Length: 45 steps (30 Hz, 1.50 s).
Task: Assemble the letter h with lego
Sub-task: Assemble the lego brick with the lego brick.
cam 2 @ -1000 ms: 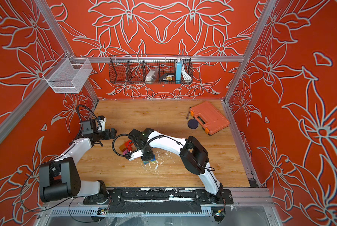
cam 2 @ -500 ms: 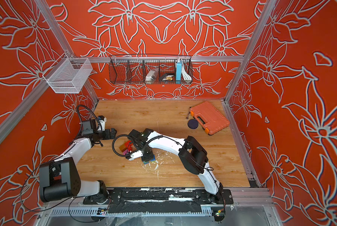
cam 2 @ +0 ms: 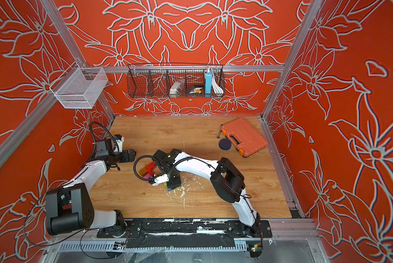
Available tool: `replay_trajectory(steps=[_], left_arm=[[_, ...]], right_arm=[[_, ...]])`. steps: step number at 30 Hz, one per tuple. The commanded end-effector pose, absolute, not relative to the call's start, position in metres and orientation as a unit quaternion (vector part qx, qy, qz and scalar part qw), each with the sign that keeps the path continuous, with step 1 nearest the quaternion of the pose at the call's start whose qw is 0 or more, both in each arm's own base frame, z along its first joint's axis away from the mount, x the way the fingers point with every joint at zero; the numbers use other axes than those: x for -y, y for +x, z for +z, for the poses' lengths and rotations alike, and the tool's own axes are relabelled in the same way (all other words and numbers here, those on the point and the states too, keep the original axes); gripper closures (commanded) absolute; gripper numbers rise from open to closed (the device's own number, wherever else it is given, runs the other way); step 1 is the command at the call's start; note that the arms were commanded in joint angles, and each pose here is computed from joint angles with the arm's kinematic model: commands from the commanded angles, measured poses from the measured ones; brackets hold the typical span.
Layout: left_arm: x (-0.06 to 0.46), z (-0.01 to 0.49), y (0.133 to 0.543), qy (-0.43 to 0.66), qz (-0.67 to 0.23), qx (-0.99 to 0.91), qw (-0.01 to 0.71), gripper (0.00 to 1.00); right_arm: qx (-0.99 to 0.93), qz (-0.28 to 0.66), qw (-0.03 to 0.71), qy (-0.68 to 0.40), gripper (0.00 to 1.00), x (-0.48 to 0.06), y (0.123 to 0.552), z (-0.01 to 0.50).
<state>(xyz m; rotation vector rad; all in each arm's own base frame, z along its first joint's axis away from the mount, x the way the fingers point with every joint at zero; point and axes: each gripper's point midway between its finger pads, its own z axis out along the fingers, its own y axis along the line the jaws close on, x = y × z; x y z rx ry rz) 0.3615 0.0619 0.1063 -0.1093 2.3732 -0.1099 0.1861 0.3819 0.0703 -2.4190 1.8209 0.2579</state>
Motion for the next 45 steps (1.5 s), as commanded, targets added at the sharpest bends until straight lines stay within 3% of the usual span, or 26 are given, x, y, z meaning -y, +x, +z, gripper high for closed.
replay_trajectory(steps=[1,10,25,34,37,45], left_arm=[[-0.063,0.108,0.362,-0.044,-0.046,-0.927,0.369,0.0],[-0.062,0.108,0.362,-0.042,-0.048,-0.927,0.368,0.0],[-0.062,0.107,0.361,-0.043,-0.048,-0.929,0.365,0.0],[-0.063,0.106,0.36,-0.044,-0.046,-0.93,0.363,0.0],[-0.063,0.107,0.36,-0.044,-0.046,-0.929,0.364,0.0],[-0.063,0.107,0.36,-0.044,-0.047,-0.929,0.365,0.0]], right_arm=[[-0.6,0.11,0.05,-0.791,0.51,-0.377,0.181,0.081],[-0.601,0.116,0.046,-0.79,0.72,-0.376,0.18,0.068],[-0.646,0.081,0.062,-0.756,0.77,-0.361,0.188,0.047],[-0.658,0.083,0.017,-0.749,0.76,-0.351,0.178,0.042],[-0.607,0.066,-0.039,-0.791,0.78,-0.329,0.171,0.032],[-0.615,0.113,-0.022,-0.78,0.79,-0.338,0.174,0.033]])
